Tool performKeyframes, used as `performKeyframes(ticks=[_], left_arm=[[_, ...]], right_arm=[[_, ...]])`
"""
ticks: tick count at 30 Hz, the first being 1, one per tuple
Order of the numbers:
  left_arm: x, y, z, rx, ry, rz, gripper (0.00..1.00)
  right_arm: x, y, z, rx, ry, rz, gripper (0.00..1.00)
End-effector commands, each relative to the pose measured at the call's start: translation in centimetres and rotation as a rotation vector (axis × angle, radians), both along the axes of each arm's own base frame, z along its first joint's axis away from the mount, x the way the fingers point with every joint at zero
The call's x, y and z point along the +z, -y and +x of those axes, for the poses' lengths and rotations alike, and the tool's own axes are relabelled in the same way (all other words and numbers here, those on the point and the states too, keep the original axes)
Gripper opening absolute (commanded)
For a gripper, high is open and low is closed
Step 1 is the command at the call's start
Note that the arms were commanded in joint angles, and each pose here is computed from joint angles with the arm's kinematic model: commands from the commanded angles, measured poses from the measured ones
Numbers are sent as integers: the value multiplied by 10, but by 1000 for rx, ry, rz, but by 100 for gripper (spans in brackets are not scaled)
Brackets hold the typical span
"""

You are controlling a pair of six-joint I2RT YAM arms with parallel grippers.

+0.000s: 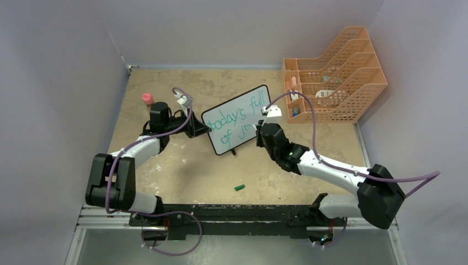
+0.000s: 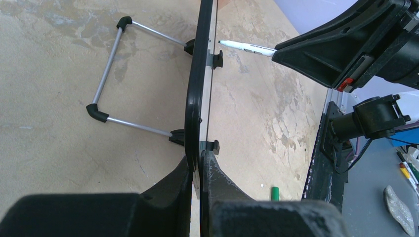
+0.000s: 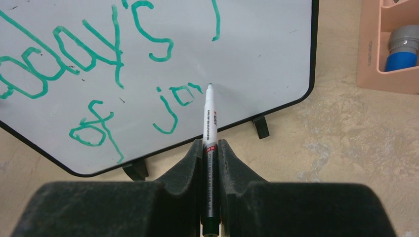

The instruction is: Write a sentence on the whiteboard

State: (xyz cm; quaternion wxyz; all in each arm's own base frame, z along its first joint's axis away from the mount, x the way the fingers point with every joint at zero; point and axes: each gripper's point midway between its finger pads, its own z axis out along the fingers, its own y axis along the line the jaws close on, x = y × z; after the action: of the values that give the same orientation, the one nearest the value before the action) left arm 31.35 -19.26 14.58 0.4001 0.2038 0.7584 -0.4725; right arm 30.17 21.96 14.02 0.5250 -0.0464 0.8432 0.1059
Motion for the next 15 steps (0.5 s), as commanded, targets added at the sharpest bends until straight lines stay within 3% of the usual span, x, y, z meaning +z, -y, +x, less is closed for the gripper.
performKeyframes(ticks=[1, 15], left_arm=[[23, 3, 6, -18, 94, -4, 0], [22, 2, 6, -16, 97, -1, 0]], right_arm=[[26, -5, 15, -25, 72, 36, 0], [35, -9, 20, -18, 93, 49, 0]])
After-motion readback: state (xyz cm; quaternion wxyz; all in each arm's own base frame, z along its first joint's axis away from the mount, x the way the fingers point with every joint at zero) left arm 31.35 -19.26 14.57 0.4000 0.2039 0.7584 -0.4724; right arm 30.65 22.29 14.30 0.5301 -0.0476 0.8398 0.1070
